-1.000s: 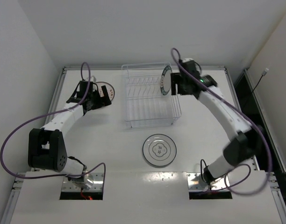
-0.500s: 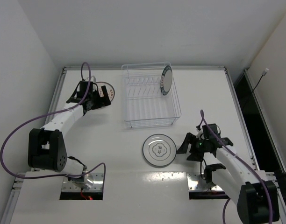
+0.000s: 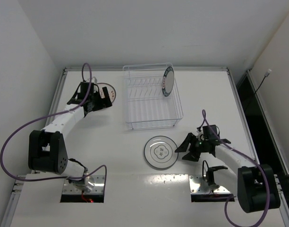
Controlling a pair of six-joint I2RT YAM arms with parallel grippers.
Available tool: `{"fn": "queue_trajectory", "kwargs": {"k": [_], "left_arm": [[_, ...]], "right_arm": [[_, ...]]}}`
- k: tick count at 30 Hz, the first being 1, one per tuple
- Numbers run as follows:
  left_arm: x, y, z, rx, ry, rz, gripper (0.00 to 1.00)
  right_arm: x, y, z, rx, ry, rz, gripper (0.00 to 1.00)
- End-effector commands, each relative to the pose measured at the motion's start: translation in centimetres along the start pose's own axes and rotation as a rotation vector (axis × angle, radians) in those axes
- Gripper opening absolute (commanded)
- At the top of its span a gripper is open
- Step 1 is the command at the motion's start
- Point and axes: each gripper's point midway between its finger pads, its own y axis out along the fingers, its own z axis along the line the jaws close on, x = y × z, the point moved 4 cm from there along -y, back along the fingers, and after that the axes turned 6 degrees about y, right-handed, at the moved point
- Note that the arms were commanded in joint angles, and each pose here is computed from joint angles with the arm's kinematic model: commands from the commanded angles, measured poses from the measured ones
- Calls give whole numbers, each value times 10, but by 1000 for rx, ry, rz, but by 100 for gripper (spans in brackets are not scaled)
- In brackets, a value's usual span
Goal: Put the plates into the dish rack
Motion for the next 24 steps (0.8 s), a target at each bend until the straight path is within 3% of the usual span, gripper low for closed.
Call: {"fn": "queue_trajectory", "kwargs": {"k": [1, 5, 8, 9, 16, 24], "left_arm": [[19, -10, -7, -31, 12, -63, 100], [21, -11, -8, -31, 12, -63, 100], [19, -11, -6, -20, 11, -57, 100], [19, -11, -5, -9, 11, -59, 100], [20, -14, -2, 10, 10, -65, 100], [19, -14, 2, 32, 19, -61, 100]], "right_arm": [[9, 9, 8, 20, 27, -42, 58], [12, 22, 14, -21, 10, 11, 58], [15, 31, 12, -60, 7, 20, 50], [16, 33, 15, -56, -6, 24, 37], [20, 36, 20, -101, -40, 34, 1], [18, -10, 74, -130, -325, -100, 0]]}}
